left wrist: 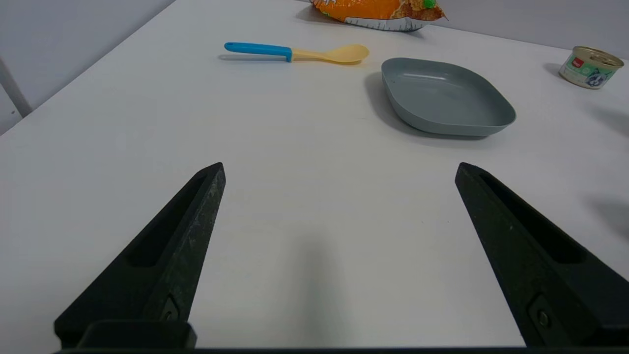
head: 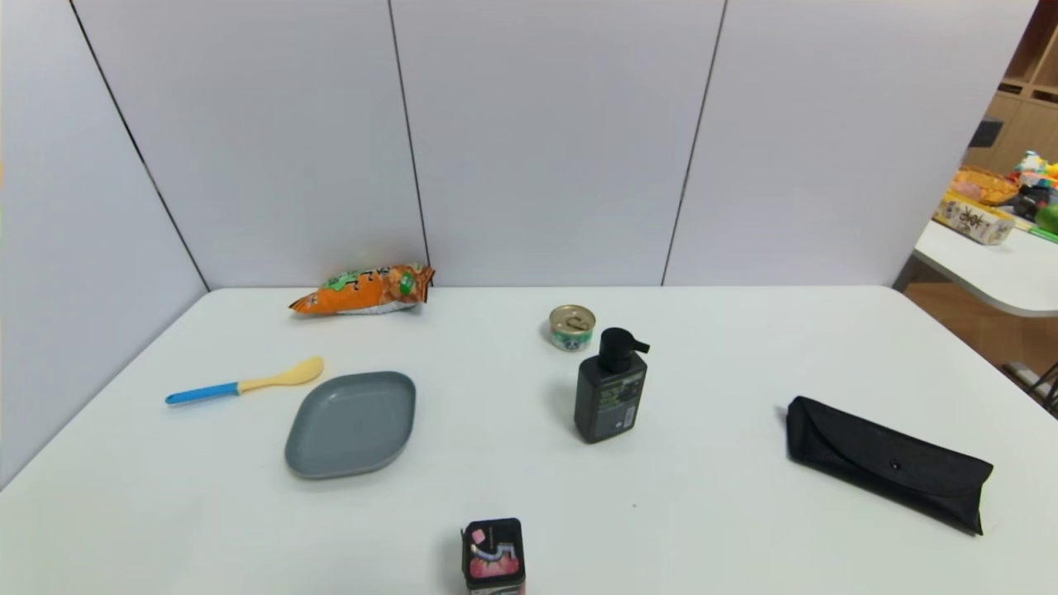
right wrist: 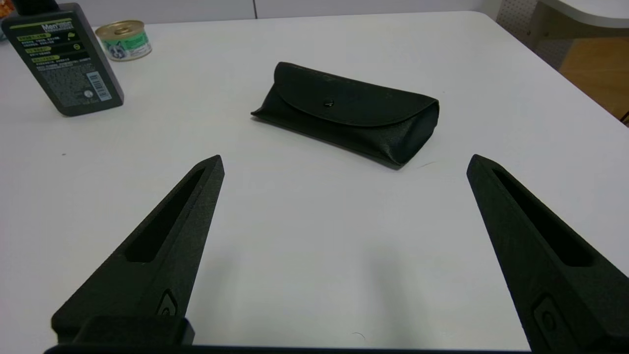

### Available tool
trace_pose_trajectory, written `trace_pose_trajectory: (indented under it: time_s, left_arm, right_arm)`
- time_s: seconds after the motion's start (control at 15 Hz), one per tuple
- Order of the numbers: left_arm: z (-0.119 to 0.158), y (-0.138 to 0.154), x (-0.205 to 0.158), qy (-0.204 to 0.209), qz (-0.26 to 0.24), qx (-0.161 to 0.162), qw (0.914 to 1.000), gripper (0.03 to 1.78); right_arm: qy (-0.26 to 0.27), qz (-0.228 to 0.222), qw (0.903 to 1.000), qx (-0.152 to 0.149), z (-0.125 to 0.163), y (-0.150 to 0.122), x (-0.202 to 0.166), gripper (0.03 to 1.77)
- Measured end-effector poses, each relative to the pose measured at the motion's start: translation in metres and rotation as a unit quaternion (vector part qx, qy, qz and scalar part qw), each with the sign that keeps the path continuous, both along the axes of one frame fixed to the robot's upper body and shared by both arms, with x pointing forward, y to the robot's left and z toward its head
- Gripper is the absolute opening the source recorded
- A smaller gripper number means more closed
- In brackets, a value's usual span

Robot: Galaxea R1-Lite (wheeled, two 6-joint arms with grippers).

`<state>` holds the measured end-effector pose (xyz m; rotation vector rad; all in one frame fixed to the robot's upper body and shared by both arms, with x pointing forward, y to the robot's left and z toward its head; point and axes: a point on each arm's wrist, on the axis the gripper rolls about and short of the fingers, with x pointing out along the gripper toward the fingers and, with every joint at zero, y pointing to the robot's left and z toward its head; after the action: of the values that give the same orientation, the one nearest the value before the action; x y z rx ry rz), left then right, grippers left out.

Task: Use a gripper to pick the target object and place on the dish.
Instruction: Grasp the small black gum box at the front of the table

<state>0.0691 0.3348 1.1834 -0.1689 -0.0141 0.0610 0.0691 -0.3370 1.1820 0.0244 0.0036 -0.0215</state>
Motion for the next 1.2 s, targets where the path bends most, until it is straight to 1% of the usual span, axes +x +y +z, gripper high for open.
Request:
trace_pose_trajectory:
  time_s: [0.13, 0.27, 0.53, 0.67, 0.8, 0.93, 1.2]
  left_arm:
    - [0.0, 0.0, 0.0, 0.0, 0.001, 0.001, 1.0, 1.69]
    - [0.0, 0.0, 0.0, 0.002, -0.001, 0.01, 0.9999, 1.69]
    - [-0.001, 0.0, 0.0, 0.007, -0.001, 0.051, 0.9987, 1.69]
    - [0.001, 0.0, 0.0, 0.005, -0.001, 0.061, 0.9981, 1.69]
    - [0.012, 0.0, -0.002, -0.003, -0.003, 0.076, 0.9971, 1.69]
    - [0.032, -0.001, -0.002, -0.01, -0.016, 0.097, 0.9951, 1.69]
    - [0.077, -0.002, 0.007, 0.003, -0.05, 0.152, 0.9872, 1.69]
  right_arm:
    - [0.0, 0.0, 1.0, 0.0, 0.0, 0.0, 0.0, 1.71]
    - [0.0, 0.0, 1.0, 0.0, 0.0, 0.0, 0.0, 1.71]
    - [0.0, 0.0, 1.0, 0.0, 0.0, 0.0, 0.0, 1.71]
    - [0.0, 0.0, 1.0, 0.0, 0.0, 0.0, 0.0, 1.71]
    - [0.0, 0.0, 1.0, 0.0, 0.0, 0.0, 0.0, 1.71]
    - [0.0, 0.0, 1.0, 0.0, 0.0, 0.0, 0.0, 1.71]
    - [0.0, 0.0, 1.0, 0.0, 0.0, 0.0, 0.0, 1.71]
